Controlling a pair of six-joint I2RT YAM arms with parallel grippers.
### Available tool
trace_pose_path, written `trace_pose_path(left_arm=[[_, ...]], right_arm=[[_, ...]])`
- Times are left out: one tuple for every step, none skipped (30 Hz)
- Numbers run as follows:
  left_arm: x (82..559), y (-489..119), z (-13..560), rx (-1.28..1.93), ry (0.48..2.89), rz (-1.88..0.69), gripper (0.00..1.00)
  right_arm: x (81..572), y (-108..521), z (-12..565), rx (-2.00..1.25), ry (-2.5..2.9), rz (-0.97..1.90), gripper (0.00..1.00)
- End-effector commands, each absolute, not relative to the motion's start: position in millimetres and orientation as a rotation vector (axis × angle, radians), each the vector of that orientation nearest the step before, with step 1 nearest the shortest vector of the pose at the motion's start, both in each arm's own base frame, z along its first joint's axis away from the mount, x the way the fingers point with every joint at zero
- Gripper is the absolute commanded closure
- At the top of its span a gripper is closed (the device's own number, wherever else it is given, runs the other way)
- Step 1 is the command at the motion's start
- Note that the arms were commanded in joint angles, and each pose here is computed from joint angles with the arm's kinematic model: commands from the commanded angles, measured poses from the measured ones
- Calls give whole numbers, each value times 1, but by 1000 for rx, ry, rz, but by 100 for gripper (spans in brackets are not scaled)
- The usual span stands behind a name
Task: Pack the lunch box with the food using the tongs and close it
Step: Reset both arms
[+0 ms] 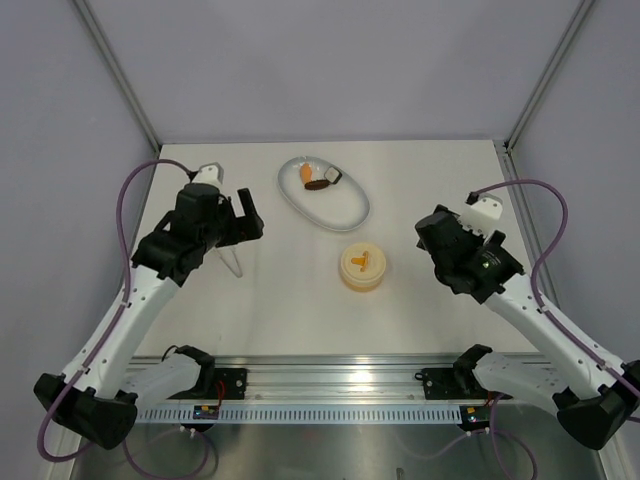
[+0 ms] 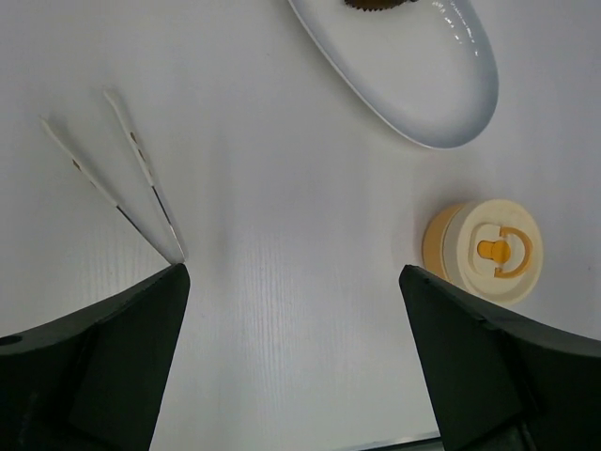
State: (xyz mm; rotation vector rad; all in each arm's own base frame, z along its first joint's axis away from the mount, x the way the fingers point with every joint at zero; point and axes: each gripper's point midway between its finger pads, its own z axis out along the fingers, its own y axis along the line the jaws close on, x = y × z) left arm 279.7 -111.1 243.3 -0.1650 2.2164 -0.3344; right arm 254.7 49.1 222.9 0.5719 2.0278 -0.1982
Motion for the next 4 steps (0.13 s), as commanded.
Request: trace_pose_path(left_arm=[[287, -103, 270, -193, 2133, -307, 1], [286, -102, 271, -196, 2125, -311, 1], [286, -102, 273, -197, 2119, -313, 1], [285, -101, 273, -198, 2119, -312, 1]], right_arm=[[256, 36, 234, 611, 1950, -245, 1], [255, 36, 234, 606, 1948, -245, 1], [255, 35, 235, 607, 1945, -243, 1], [255, 35, 237, 606, 1943, -238, 0]])
